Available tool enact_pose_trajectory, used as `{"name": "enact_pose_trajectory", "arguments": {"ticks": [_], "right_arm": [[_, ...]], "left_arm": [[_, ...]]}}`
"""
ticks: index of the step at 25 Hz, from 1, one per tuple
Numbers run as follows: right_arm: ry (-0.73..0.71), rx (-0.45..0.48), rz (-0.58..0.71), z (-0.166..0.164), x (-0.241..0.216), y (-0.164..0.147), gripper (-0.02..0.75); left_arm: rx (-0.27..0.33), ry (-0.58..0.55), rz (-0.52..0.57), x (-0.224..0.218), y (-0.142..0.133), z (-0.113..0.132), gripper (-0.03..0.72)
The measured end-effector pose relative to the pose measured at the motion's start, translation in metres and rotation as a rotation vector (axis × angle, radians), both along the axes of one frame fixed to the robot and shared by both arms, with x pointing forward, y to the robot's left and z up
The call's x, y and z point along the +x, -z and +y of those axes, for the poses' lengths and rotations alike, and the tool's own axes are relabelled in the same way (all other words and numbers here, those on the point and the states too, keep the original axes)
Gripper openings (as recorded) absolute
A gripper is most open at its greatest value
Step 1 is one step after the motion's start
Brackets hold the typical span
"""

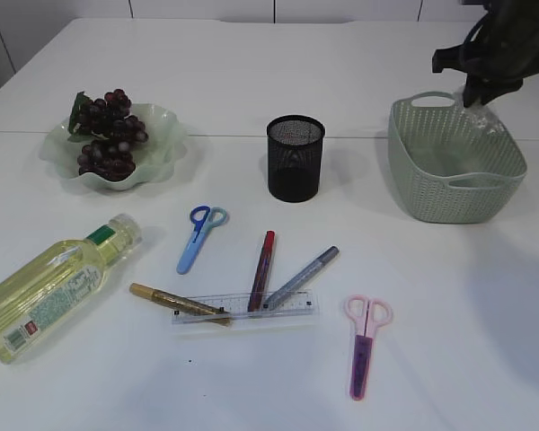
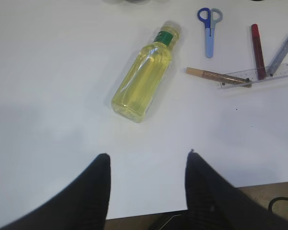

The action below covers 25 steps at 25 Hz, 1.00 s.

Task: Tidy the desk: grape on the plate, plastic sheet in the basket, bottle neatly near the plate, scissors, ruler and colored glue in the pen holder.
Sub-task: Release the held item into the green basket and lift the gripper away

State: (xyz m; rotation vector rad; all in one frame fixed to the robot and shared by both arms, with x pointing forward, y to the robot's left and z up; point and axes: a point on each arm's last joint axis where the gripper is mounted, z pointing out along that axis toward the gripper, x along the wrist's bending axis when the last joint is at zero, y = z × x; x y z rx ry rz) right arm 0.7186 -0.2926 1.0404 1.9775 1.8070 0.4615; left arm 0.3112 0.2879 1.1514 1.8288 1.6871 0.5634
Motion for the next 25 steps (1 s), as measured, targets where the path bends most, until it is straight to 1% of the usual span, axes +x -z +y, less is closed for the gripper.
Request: {"name": "enact_pose_trajectory", "arguments": {"ticks": [7, 9, 10, 15, 17, 20, 25], "right_arm": [[0.006, 0.025, -0.019, -0.0005, 0.0020, 0.0001, 0.128], [0.007, 0.035, -0.026, 0.0003, 0.0025, -0.0002, 0.157], [0.006, 0.038, -0.030, 0.0005, 0.0028, -0.0004, 0.183], [0.005, 0.045, -0.046, 0.0011, 0.0040, -0.0011, 0.359], [0.005, 0.045, -0.047, 0.0011, 0.0041, -0.0012, 0.399], [0.005, 0.045, -0.047, 0.0011, 0.0041, -0.0012, 0.419], [0.008, 0.058, -0.035, 0.0020, 0.0032, -0.0006, 0.422]], "left_arm": [[0.000, 0.000, 0.000, 0.0000, 0.0000, 0.0000, 0.370], [0.000, 0.000, 0.000, 0.0000, 0.0000, 0.0000, 0.370], [0.000, 0.000, 0.000, 0.0000, 0.0000, 0.0000, 0.370], [0.000, 0.000, 0.000, 0.0000, 0.0000, 0.0000, 0.370], [0.000, 0.000, 0.000, 0.0000, 0.0000, 0.0000, 0.370], [0.000, 0.000, 0.000, 0.0000, 0.0000, 0.0000, 0.370], [0.000, 0.000, 0.000, 0.0000, 0.0000, 0.0000, 0.370]]}}
